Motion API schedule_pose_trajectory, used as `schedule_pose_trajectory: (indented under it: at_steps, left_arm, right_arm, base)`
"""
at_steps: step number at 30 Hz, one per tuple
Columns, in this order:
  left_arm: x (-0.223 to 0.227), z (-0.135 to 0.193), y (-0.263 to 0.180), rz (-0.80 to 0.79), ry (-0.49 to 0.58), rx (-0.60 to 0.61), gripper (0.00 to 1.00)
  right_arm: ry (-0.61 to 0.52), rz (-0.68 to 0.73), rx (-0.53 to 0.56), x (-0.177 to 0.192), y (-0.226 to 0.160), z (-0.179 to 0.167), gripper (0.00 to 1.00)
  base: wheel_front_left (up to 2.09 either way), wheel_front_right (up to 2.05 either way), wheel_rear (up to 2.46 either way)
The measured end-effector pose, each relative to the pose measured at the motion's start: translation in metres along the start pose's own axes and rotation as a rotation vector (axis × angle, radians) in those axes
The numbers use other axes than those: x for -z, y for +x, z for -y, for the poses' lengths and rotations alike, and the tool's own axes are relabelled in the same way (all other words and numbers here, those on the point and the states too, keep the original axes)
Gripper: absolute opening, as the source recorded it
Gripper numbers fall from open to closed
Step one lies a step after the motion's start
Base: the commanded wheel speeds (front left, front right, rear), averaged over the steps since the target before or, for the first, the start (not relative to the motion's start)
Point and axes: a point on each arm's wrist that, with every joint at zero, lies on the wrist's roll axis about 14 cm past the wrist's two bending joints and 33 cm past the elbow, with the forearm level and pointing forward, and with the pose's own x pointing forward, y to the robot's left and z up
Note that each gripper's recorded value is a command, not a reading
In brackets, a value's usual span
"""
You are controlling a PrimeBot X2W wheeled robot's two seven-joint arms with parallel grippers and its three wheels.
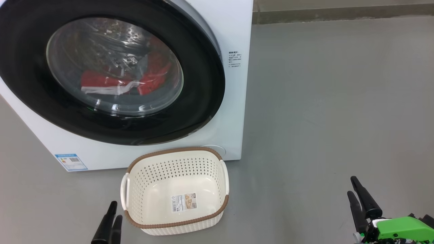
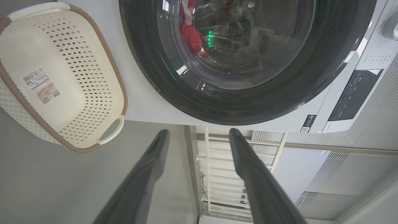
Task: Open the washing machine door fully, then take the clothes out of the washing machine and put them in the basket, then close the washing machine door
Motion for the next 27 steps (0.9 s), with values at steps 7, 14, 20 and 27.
schedule_pose_trajectory:
  at_steps: [7, 14, 20, 27]
  left_arm:
    - [-0.0016, 0.0016, -0.0005, 0.013, 0.040, 0.003, 1.00]
    - [-0.0025, 0.0034, -0.0005, 0.024, 0.114, 0.005, 1.00]
    - [-0.0027, 0.0071, -0.0004, 0.028, 0.196, 0.014, 1.00]
    - [-0.0040, 0.0070, -0.0031, 0.037, 0.309, 0.012, 1.00]
  right_arm:
    - [-0.035, -0.001, -0.004, 0.0026, 0.0010, -0.0020, 1.00]
    - [-0.105, -0.001, -0.005, 0.0039, 0.0019, -0.0031, 1.00]
    - [-0.171, 0.001, -0.005, 0.0039, 0.0025, -0.0037, 1.00]
    - [-0.284, -0.014, -0.004, 0.0076, 0.0027, -0.0035, 1.00]
  base:
    - [0.00, 0.00, 0.00]
    - [0.00, 0.00, 0.00]
    - [0.00, 0.00, 0.00]
    - [0.00, 0.00, 0.00]
